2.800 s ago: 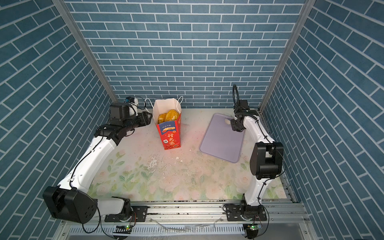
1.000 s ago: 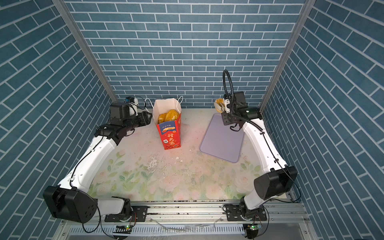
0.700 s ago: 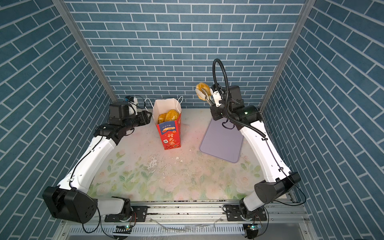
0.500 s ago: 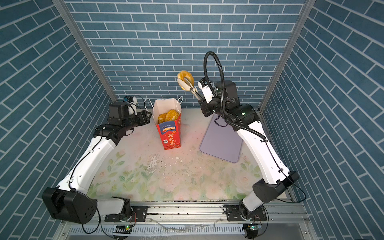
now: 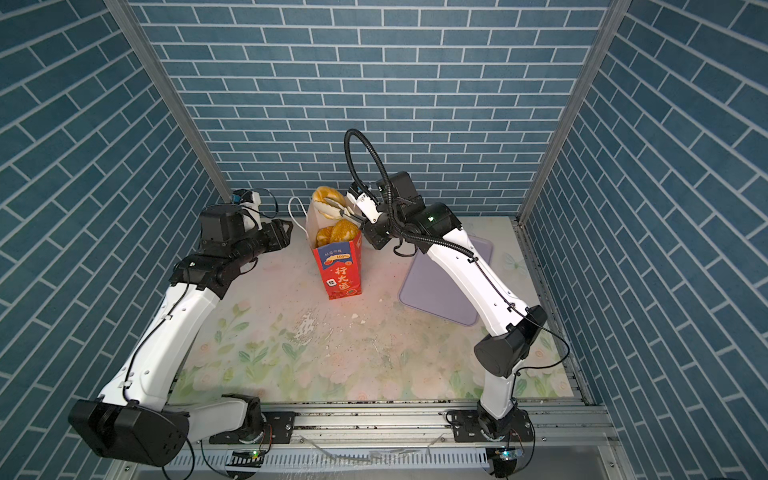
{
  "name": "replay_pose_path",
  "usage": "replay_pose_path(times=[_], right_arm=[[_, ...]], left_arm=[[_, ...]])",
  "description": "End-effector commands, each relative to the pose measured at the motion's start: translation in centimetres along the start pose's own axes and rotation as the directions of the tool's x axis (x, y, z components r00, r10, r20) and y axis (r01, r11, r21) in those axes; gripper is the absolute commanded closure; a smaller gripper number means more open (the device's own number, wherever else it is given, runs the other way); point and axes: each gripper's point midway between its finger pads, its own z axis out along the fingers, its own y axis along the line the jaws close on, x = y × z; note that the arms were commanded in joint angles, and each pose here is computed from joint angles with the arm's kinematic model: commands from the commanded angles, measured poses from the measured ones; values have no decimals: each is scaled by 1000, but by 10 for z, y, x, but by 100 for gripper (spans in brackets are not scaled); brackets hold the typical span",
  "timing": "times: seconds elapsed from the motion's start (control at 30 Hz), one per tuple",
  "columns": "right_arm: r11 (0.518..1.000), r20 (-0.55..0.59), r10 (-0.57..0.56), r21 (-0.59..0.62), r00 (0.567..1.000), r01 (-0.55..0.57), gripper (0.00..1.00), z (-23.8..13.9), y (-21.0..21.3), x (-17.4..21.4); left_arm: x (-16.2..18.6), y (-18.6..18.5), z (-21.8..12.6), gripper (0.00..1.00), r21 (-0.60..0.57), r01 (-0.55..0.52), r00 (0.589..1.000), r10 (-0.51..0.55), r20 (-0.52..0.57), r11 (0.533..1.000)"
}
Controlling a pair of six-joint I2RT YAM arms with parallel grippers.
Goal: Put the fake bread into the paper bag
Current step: 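Lift the ring bun with the tongs and carry it over the bag, then open the tongs to drop the ring bun into the bag, then lower the tongs beside the bag and release them onto the table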
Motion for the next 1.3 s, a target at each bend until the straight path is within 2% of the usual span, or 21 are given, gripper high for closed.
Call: replay_pose_path(times=[0.0,0.1,0.2,0.37,0.5,0.63,0.73,0.83,0.97,1.1,1.17,1.27], right_arm=[[998,61,-60,31,996,58,71,-17,0,-17],[997,83,-68,29,994,66,63,-21,2,-24],[997,113,-78,29,990,75,59,-28,2,-33],[995,170,-83,60,982,74,59,-44,-1,-48],[980,252,-82,196,964,32,61,-79,-25,-63],[930,271,-49,364,961,-56,61,-113,-64,-55],[868,262,28,473,965,-154,61,-126,-101,-33],[810,268,120,530,956,-250,61,-130,-131,-5],[767,202,251,554,947,-322,61,-97,-156,43],[794,101,368,484,924,-369,61,-31,-150,79],[792,73,449,429,890,-435,61,5,-143,96],[754,56,545,405,837,-518,61,45,-140,116]], left_arm=[[4,4,1,36,-10,-11,1000,11,-13,1000],[3,4,1,36,-9,-11,1000,11,-12,1000],[4,4,2,36,-10,-11,1000,11,-14,1000],[5,5,0,36,-18,-16,1000,15,-14,1000],[0,7,-3,36,-29,-29,1000,29,-4,999],[-7,11,-7,36,-46,-41,999,41,14,998],[-8,10,-6,36,-43,-41,999,42,17,998],[-7,10,-5,36,-37,-37,999,37,15,999],[-8,9,-7,36,-35,-36,999,36,21,999],[-7,11,-10,36,-44,-37,999,38,27,998],[-5,12,-11,36,-46,-37,999,38,24,998],[-1,14,-14,36,-54,-35,999,36,22,998]])
